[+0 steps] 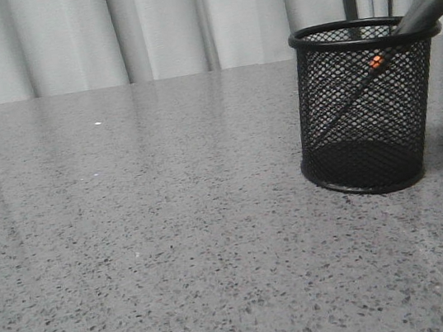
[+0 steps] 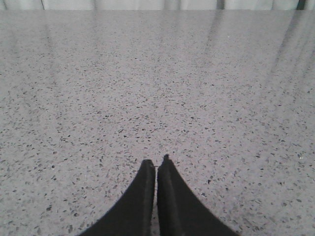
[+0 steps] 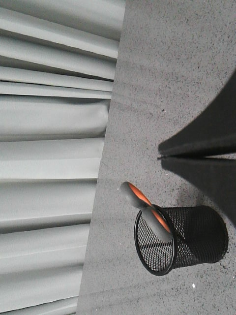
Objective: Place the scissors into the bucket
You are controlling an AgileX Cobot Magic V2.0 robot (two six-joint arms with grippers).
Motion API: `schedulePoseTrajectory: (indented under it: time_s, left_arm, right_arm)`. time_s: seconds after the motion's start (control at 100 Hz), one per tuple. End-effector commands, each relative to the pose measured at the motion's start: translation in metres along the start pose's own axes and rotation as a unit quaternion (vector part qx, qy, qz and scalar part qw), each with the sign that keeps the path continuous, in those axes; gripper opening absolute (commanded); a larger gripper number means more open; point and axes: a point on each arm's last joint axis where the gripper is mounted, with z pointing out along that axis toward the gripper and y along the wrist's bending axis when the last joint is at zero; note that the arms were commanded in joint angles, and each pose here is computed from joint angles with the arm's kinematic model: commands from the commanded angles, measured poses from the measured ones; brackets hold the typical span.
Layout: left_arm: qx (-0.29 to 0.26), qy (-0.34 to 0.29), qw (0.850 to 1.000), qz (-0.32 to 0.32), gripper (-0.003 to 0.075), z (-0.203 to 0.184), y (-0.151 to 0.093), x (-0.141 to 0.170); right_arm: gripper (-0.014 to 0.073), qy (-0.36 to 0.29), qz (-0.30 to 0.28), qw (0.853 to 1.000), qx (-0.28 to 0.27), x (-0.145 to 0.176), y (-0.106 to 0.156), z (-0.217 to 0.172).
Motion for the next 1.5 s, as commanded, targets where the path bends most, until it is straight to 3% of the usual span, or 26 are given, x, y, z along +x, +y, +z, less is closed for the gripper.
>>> schedulePoseTrajectory:
  time_s: [0.0, 0.17, 0.38, 0.57, 0.65, 0.88, 1.03, 1.13, 1.49]
  left_arm:
    - [-0.002, -0.025, 1.0, -0.005, -0.002, 0.003, 0.0, 0.007]
    - [-0.002, -0.025, 1.0, -0.005, -0.002, 0.003, 0.0, 0.007]
    - [-0.002, -0.025, 1.0, -0.005, -0.002, 0.003, 0.0, 0.007]
    - [-0.002, -0.025, 1.0, -0.005, -0.002, 0.003, 0.0, 0.007]
    - [-0.002, -0.025, 1.0, -0.005, -0.002, 0.003, 0.0, 0.007]
    - [-0.002, -0.025, 1.0, -0.006, -0.002, 0.003, 0.0, 0.007]
    - [-0.002, -0.025, 1.0, -0.006, -0.002, 0.003, 0.0, 0.007]
    - [-0.002, -0.025, 1.0, -0.006, -0.002, 0.003, 0.0, 0.007]
    - [-0.002, -0.025, 1.0, -0.006, -0.002, 0.003, 0.0, 0.007]
  right_arm:
    - [-0.0051, -0.037, -0.007, 0.999, 0.006, -0.013, -0.001, 0.001]
    - [-0.0051, -0.019, -0.007, 1.0, 0.015, -0.008, -0.001, 0.003]
    - [-0.0051, -0.03, -0.032, 0.994, 0.097, 0.007, -0.002, 0.017]
    - [-0.0051, -0.035, 0.037, 0.987, 0.152, 0.063, -0.003, 0.047]
    - [-0.0051, -0.039, 0.038, 0.985, 0.166, 0.082, -0.003, 0.051]
    - [-0.0051, 0.0, 0.039, 0.985, 0.166, 0.134, -0.001, 0.058]
    - [-0.0051, 0.032, 0.039, 0.985, 0.164, 0.139, 0.0, 0.057]
    - [-0.0051, 0.105, 0.056, 0.98, 0.157, 0.152, 0.002, 0.056]
    - [-0.0051, 0.101, 0.059, 0.981, 0.157, 0.152, 0.002, 0.056]
